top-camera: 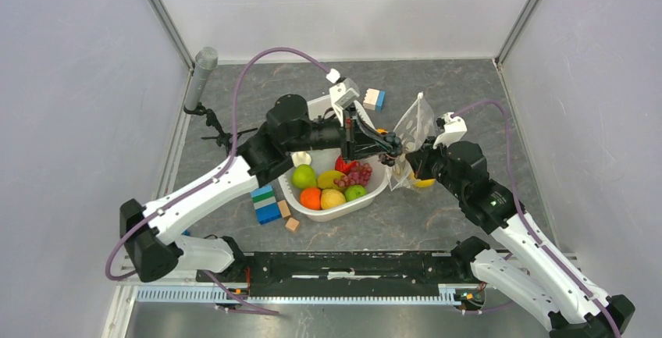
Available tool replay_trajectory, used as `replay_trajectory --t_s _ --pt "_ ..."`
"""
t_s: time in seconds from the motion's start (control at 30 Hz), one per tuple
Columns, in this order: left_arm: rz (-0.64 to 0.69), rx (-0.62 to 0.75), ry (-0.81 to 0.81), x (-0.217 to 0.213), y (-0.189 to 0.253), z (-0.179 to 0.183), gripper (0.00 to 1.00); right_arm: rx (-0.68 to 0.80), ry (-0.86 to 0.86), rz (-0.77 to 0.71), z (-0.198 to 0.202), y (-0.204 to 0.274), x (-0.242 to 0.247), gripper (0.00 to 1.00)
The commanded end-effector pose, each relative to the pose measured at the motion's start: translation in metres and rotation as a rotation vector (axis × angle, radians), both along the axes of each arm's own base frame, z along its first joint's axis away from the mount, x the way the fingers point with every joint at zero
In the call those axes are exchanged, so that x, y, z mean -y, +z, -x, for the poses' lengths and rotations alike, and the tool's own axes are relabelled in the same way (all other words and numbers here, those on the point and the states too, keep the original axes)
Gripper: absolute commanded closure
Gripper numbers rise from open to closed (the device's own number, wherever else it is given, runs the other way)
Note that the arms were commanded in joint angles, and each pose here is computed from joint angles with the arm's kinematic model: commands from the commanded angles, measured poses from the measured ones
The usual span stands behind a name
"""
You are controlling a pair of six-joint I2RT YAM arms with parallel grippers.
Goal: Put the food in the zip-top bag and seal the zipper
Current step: Place the fake fruit in the zipper food storage bag.
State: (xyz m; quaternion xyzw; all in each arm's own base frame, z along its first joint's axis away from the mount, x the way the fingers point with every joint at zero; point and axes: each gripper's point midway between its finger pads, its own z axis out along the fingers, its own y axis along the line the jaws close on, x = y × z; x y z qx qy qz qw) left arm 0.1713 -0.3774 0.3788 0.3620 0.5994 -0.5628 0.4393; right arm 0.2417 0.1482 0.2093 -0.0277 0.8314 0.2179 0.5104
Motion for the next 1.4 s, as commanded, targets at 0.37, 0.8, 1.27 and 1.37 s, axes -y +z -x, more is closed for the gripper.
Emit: replay_trajectory --t_s 0.37,0.8,1.27,1.37 --pt "-0.015 -0.01 0.044 0.046 -0.04 -0.037 0.97 0.063 0.014 -0.05 0.002 0.022 -0.003 0.99" --pt "-0.083 -0.054 0.142 0.066 -0.065 -0.072 0.95 0.12 0.083 -0.059 0.02 0.062 -0.001 0.98" --pt "-0.259 -0.085 0.159 0.074 -0.09 -0.082 0.22 0.15 -0.088 -0.089 0.021 0.068 0.03 0.98" --pt "-0.247 -0.062 0.168 0.064 -0.082 -0.076 0.06 0.152 -0.114 -0.089 0.021 0.067 0.035 0.97"
